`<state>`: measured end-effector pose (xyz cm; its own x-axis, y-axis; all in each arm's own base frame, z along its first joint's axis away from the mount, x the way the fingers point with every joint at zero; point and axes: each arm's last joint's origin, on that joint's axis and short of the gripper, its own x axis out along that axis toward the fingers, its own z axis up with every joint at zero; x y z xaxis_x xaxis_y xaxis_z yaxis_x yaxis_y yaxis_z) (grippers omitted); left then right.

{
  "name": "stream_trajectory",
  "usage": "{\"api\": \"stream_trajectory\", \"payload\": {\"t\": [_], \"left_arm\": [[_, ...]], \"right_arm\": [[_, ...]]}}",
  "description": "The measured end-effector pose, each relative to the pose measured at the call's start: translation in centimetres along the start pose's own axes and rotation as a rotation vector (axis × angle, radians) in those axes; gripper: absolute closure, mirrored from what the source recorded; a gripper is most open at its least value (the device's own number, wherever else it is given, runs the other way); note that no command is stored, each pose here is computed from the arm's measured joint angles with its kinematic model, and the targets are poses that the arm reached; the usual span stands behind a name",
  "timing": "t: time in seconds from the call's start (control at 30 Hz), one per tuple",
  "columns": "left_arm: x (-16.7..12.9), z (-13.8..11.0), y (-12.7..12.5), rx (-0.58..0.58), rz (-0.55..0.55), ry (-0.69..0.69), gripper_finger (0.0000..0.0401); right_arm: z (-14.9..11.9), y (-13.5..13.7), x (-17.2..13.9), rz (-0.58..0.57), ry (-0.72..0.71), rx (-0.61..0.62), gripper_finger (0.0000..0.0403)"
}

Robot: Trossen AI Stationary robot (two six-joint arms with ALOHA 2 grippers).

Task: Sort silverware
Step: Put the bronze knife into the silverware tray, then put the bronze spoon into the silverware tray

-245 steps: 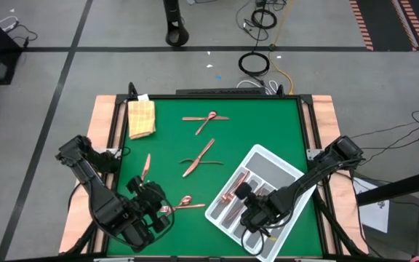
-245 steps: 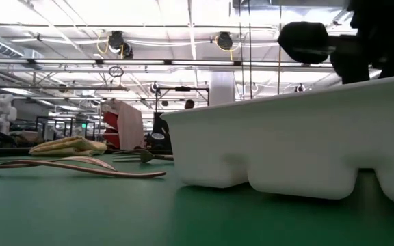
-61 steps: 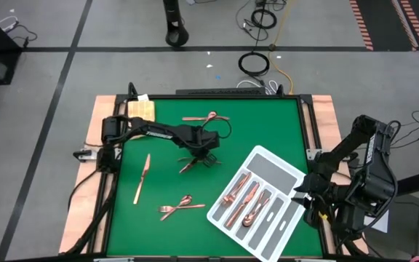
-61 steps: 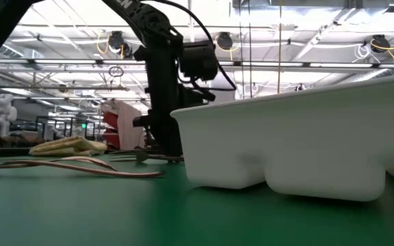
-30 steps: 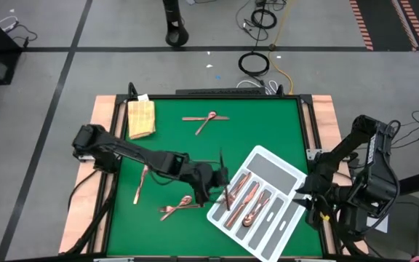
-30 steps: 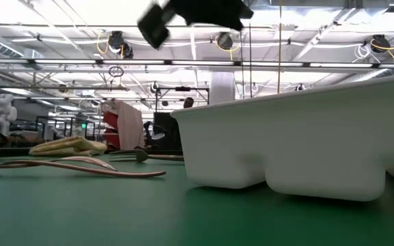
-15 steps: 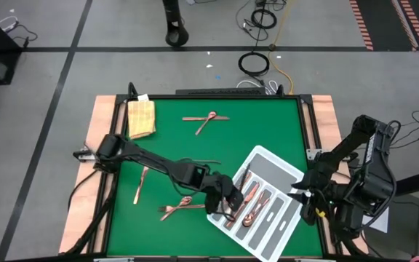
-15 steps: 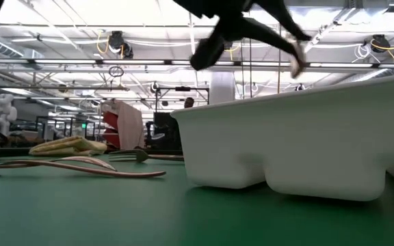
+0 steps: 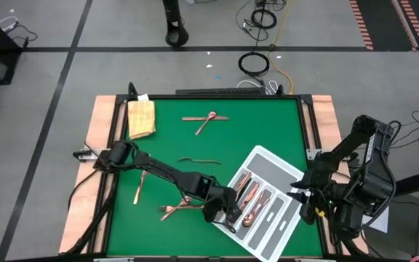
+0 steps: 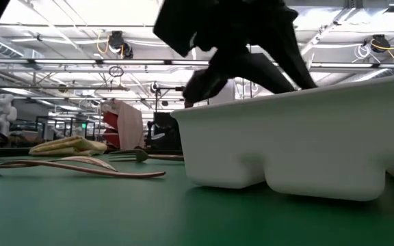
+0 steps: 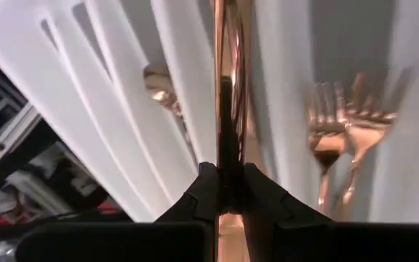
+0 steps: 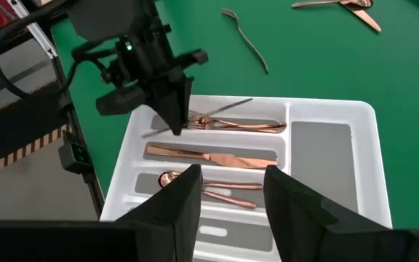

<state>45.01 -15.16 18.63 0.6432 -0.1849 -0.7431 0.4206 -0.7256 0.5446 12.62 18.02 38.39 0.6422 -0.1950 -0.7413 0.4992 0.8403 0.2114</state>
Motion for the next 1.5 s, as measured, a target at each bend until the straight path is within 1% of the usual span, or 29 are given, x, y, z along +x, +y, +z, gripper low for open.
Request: {"api": "stream_trajectory", "payload": {"t": [0.2, 0.37, 0.57, 0.73, 0.8, 0.9, 0.93, 0.97, 1.0, 1.03, 1.1, 1.17, 1.2, 1.23, 1.3, 1.33, 1.43, 1.47, 1.5], "left_arm": [[1.1, 0.5, -0.4, -0.001, -0.012, -0.015, 0.0368], [1.4, 0.5, -0.4, -0.002, 0.016, -0.039, 0.0365], [1.4, 0.5, -0.3, -0.002, 0.042, -0.052, 0.0316], [1.4, 0.4, 0.1, -0.002, 0.087, -0.051, 0.0307], [1.4, 0.4, 0.1, -0.031, 0.086, -0.052, 0.0306], [1.4, 0.1, 0.3, -0.158, 0.09, -0.006, 0.0305], [1.2, -0.1, 0.5, -0.216, 0.098, 0.037, 0.0305], [0.9, -0.5, 0.8, -0.301, 0.112, 0.084, 0.0304], [0.5, -1.0, 1.2, -0.421, 0.147, 0.138, 0.0305], [-0.2, -1.8, 1.6, -0.564, 0.185, 0.2, 0.0305], [-2.3, -3.5, 2.5, -0.886, 0.259, 0.333, 0.0305], [-5.3, -5.6, 2.9, -1.205, 0.329, 0.467, 0.0305], [-7.2, -6.6, 2.8, -1.345, 0.357, 0.536, 0.0305], [-9.1, -7.6, 2.4, -1.48, 0.362, 0.614, 0.0305], [-12.5, -9.8, 0.3, -1.739, 0.343, 0.738, 0.0304], [-14.0, -10.8, -1.4, -1.873, 0.314, 0.773, 0.0304], [-17.7, -14.1, -7.4, -2.284, 0.177, 0.781, 0.0304], [-18.7, -14.9, -9.4, -2.392, 0.123, 0.773, 0.0304], [-19.4, -15.7, -11.3, -2.475, 0.069, 0.789, 0.0304]], "right_arm": [[0.0, 0.0, 0.0, -0.001, 0.004, 0.0, 0.0264], [0.0, 0.0, 0.0, -0.001, 0.004, -0.001, 0.0264], [0.0, 0.0, 0.0, -0.001, 0.005, -0.003, 0.0264], [0.0, 0.0, 0.0, 0.0, 0.006, -0.008, 0.0264], [0.0, 0.0, 0.0, 0.0, 0.007, -0.008, 0.0264], [0.0, 0.0, 0.0, 0.0, 0.007, -0.008, 0.0264], [0.0, 0.0, 0.0, 0.0, 0.007, -0.008, 0.0264], [0.0, 0.0, 0.0, 0.0, 0.007, -0.008, 0.0264], [0.0, 0.0, 0.0, 0.0, 0.006, -0.007, 0.0264], [0.0, 0.0, 0.0, 0.0, 0.004, -0.002, 0.0264], [0.0, 0.0, 0.0, 0.0, -0.001, 0.009, 0.0264], [0.0, 0.0, 0.0, 0.0, -0.002, 0.015, 0.0264], [0.0, 0.0, 0.0, 0.0, -0.003, 0.016, 0.0264], [0.0, 0.0, 0.0, 0.0, -0.003, 0.019, 0.0264], [0.0, 0.0, 0.0, 0.0, -0.017, 0.024, 0.0264], [0.1, 0.0, 0.0, 0.001, -0.031, 0.024, 0.0264], [0.2, 0.0, 0.0, 0.002, -0.076, 0.028, 0.0264], [0.2, 0.0, 0.0, 0.002, -0.09, 0.028, 0.0264], [0.3, 0.0, 0.0, 0.003, -0.104, 0.028, 0.0264]]}}
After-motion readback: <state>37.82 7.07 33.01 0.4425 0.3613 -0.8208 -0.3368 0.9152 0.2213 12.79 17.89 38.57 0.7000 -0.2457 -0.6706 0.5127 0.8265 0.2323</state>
